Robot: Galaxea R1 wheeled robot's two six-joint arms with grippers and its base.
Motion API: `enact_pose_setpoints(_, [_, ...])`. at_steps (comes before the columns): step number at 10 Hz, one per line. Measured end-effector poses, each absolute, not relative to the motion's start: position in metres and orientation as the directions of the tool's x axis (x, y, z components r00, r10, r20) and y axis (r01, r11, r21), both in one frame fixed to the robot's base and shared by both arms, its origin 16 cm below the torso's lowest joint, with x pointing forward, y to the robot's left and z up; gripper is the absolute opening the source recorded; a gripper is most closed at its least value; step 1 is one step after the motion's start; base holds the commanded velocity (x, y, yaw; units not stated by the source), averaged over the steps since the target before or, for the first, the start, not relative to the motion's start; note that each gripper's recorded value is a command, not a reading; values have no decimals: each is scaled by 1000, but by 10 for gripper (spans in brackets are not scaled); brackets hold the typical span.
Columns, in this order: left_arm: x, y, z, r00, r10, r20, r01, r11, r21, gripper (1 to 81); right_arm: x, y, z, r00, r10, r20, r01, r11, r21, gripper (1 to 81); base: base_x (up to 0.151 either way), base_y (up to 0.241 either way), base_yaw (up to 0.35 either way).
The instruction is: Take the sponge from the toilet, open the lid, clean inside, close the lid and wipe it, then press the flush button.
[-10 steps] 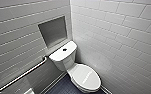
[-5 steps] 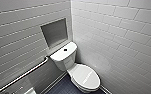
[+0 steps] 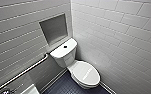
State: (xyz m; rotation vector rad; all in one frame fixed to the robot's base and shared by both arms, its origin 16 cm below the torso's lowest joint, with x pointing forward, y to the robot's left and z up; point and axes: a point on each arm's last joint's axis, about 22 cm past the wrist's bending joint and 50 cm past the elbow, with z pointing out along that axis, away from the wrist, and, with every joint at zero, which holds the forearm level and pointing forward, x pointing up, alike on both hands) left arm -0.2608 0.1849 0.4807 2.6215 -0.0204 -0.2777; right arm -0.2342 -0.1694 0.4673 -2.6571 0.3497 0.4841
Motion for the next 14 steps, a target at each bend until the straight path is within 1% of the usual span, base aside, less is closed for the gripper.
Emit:
enact_pose_setpoints(2, [-225,185,467,991,-63,-115,1,-874,486,811,-204,-148,472,927,-180,-329,-315,-850,-423,10,0,0,0])
enact_pose_setpoints(3, [-218,185,464,994,-64,-87,-14,-875,484,811,-193,-141,472,937,-183,-299,-306,-841,-446,10,0,0,0])
enact_pose_setpoints(5, [-206,186,458,997,-68,-40,-41,-877,479,811,-183,-157,467,953,-181,-244,-276,-854,-442,10,0,0,0])
enact_pose_setpoints(6, [-193,187,453,998,-67,-10,-55,-881,471,811,-178,-179,458,962,-178,-208,-252,-874,-415,10,0,0,0])
enact_pose_setpoints(7, [-183,191,448,999,-46,-4,-39,-890,455,811,-163,-199,451,970,-176,-166,-229,-890,-395,10,0,0,0])
enact_pose_setpoints(8, [-188,196,444,998,-18,-54,7,-906,424,811,-151,-206,447,974,-177,-138,-218,-895,-389,10,0,0,0])
enact_pose_setpoints(9, [-204,201,442,993,-6,-121,42,-921,386,811,-150,-200,447,975,-175,-134,-215,-893,-396,10,0,0,0])
enact_pose_setpoints(10, [-215,199,442,987,0,-158,59,-926,372,811,-149,-194,446,976,-175,-133,-214,-891,-400,10,0,0,0])
enact_pose_setpoints(11, [-216,197,442,987,-4,-160,57,-926,374,811,-152,-189,446,975,-174,-137,-215,-890,-401,10,0,0,0])
enact_pose_setpoints(13, [-214,200,441,988,-83,-132,-27,-926,377,811,-151,-193,445,976,-174,-134,-214,-893,-396,10,0,0,0])
enact_pose_setpoints(14, [-219,202,441,984,-108,-142,-48,-928,370,811,-152,-194,445,976,-173,-135,-213,-894,-394,10,0,0,0])
